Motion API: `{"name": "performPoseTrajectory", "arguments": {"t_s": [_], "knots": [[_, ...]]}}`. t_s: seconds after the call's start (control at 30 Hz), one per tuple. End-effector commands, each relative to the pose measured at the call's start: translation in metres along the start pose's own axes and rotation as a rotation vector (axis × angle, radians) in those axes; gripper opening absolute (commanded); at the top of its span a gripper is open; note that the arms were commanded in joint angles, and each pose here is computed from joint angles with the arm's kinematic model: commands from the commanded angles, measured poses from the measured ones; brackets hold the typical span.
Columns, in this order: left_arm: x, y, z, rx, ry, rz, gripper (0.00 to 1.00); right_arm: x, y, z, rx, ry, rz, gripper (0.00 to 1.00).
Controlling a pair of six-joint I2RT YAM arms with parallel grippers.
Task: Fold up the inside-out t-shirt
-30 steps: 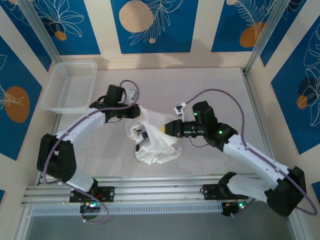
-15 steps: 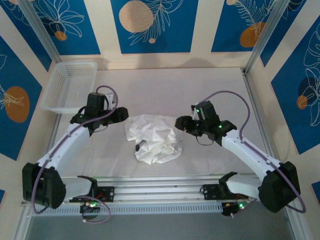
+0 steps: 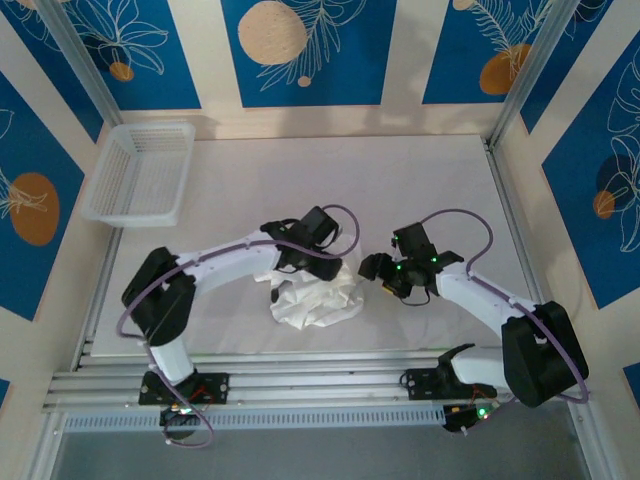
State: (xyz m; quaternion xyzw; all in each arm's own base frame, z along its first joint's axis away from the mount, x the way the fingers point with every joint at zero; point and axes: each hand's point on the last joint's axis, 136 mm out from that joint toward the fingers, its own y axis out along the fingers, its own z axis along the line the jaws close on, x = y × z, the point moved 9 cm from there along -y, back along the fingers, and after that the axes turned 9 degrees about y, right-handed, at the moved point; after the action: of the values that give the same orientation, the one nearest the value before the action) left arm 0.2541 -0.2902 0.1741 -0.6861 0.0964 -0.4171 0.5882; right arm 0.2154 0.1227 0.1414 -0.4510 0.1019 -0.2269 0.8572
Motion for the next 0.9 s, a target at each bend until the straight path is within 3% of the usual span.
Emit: {"name": "performPoseTrajectory", "arguments": {"t_s": [0.0,0.07,0.17,0.23,0.33,0.4,0.5,0.53,0.57,0.63,0.7,0.77,0.87], "knots": [[0.011,-0.031,0.012,0.098,0.035,-0.064,0.00,-0.005,0.004,0.014,0.072,-0.066,0.040,0.76],[0.019,-0.061,0.022,0.017,-0.043,-0.176,0.00,-0.009,0.013,0.019,0.075,-0.108,0.035,0.82],[0.017,-0.099,0.055,-0.115,-0.226,-0.297,0.00,-0.007,0.036,0.018,0.050,-0.109,0.049,0.80],[0.002,-0.111,0.084,-0.159,-0.354,-0.329,0.00,-0.004,0.049,0.016,0.056,-0.073,0.069,0.67],[-0.038,-0.117,0.128,-0.102,-0.558,-0.335,0.00,-0.002,0.059,0.023,0.120,-0.057,0.119,0.22],[-0.072,-0.115,0.158,-0.001,-0.726,-0.295,0.00,-0.002,0.056,0.030,0.148,-0.071,0.126,0.03],[-0.119,-0.109,0.185,0.154,-0.955,-0.244,0.00,-0.002,0.044,0.036,0.162,-0.090,0.097,0.00],[-0.131,-0.107,0.189,0.186,-1.010,-0.236,0.03,-0.002,0.039,0.037,0.161,-0.095,0.085,0.00],[-0.140,-0.105,0.191,0.196,-1.051,-0.239,0.16,-0.003,0.032,0.039,0.170,-0.103,0.071,0.00],[-0.142,-0.108,0.190,0.189,-1.056,-0.271,0.47,-0.005,0.021,0.042,0.193,-0.119,0.049,0.00],[-0.132,-0.117,0.183,0.122,-1.019,-0.323,0.63,-0.007,0.012,0.043,0.213,-0.139,0.031,0.00],[-0.112,-0.126,0.165,0.064,-0.894,-0.354,0.64,-0.008,0.007,0.042,0.209,-0.154,0.017,0.00],[-0.073,-0.127,0.118,-0.007,-0.586,-0.293,0.64,-0.008,0.004,0.040,0.190,-0.165,0.009,0.00]]}}
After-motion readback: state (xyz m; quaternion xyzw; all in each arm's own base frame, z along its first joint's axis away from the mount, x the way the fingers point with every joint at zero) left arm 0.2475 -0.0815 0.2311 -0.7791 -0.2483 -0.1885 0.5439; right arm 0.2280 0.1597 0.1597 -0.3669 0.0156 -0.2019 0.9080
